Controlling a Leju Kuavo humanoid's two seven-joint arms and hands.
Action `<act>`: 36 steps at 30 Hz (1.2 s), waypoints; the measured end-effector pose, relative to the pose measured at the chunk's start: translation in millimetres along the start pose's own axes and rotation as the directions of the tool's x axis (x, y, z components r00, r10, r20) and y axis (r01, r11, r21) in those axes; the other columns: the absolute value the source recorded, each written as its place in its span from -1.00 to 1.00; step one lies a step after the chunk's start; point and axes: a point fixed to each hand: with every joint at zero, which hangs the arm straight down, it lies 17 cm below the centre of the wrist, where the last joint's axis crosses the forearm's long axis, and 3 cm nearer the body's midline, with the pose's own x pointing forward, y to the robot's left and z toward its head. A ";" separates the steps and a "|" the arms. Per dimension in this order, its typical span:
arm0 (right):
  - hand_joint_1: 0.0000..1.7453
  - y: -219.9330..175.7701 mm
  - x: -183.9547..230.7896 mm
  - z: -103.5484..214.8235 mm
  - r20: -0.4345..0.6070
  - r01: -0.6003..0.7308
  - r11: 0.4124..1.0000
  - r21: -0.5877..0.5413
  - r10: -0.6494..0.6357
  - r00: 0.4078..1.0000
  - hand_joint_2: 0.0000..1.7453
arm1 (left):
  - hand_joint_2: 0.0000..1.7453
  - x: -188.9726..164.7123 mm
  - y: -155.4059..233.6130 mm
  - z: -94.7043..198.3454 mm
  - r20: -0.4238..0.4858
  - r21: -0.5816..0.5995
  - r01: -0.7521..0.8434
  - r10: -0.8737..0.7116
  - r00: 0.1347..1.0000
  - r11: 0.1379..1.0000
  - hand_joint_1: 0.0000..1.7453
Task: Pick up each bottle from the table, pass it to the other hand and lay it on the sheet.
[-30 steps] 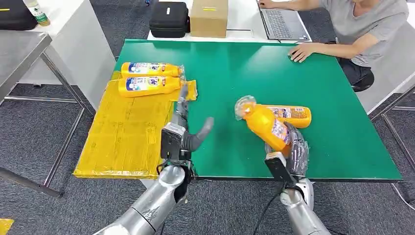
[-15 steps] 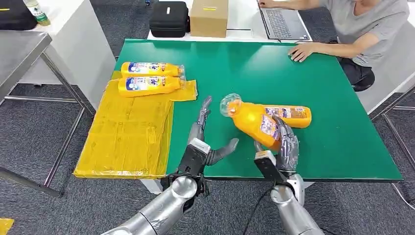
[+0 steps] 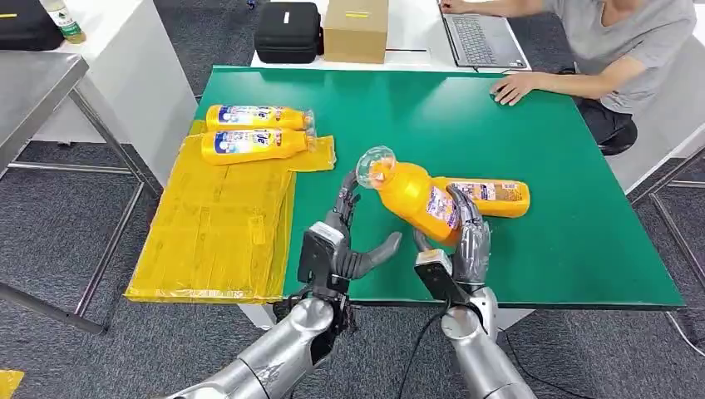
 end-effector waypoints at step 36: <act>1.00 65.2 57.0 -1.2 0.163 -0.079 0.988 0.136 0.057 0.985 1.00 | 1.00 2.1 -22.9 -0.3 -0.032 -0.041 -0.056 0.054 0.998 0.998 -1.00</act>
